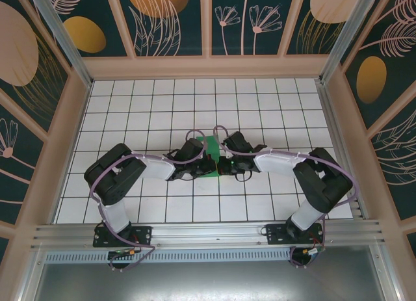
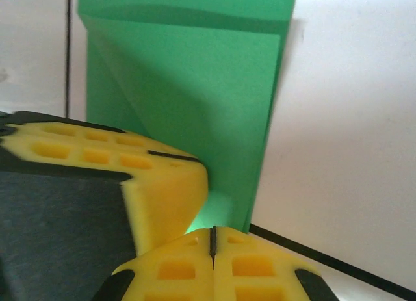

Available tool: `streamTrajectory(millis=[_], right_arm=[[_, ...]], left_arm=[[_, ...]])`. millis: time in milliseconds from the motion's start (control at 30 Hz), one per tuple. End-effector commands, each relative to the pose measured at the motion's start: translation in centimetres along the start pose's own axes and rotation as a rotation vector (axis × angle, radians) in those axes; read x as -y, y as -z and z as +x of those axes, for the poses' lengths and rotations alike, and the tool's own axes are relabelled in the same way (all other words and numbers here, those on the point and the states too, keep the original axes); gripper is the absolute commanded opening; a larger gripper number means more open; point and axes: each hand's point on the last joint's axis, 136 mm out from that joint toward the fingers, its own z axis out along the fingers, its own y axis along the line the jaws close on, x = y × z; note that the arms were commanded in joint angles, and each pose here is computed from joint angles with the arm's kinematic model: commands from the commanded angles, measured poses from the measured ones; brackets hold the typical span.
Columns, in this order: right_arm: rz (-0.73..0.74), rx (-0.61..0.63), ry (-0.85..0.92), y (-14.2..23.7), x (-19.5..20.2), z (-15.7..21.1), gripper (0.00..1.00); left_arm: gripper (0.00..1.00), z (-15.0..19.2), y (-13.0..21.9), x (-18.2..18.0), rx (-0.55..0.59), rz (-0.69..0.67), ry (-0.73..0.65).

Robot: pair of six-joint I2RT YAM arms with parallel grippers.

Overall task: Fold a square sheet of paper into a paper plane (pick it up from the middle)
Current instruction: Fold the triangle a second time at the center of the table.

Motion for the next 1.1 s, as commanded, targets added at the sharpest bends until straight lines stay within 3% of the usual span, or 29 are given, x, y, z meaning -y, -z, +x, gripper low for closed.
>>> streamTrajectory(millis=[0, 367, 733, 1067], right_arm=[[-0.059, 0.005, 0.002, 0.4, -1.0, -0.2, 0.0], [0.039, -0.09, -0.036, -1.9, 2.4, 2.6, 0.0], [0.093, -0.112, -0.04, -2.1, 3.8, 3.4, 0.0], [0.137, -0.136, -0.048, -2.3, 4.9, 4.4, 0.0]], left_arm=[[0.02, 0.5, -0.5, -2.3, -0.007, -0.098, 0.027], [0.02, 0.0, -0.3, -1.2, 0.007, -0.07, 0.019], [0.05, -1.4, 0.4, 2.7, 0.045, 0.067, -0.022], [0.04, -1.4, -0.6, -1.8, 0.059, -0.134, 0.023]])
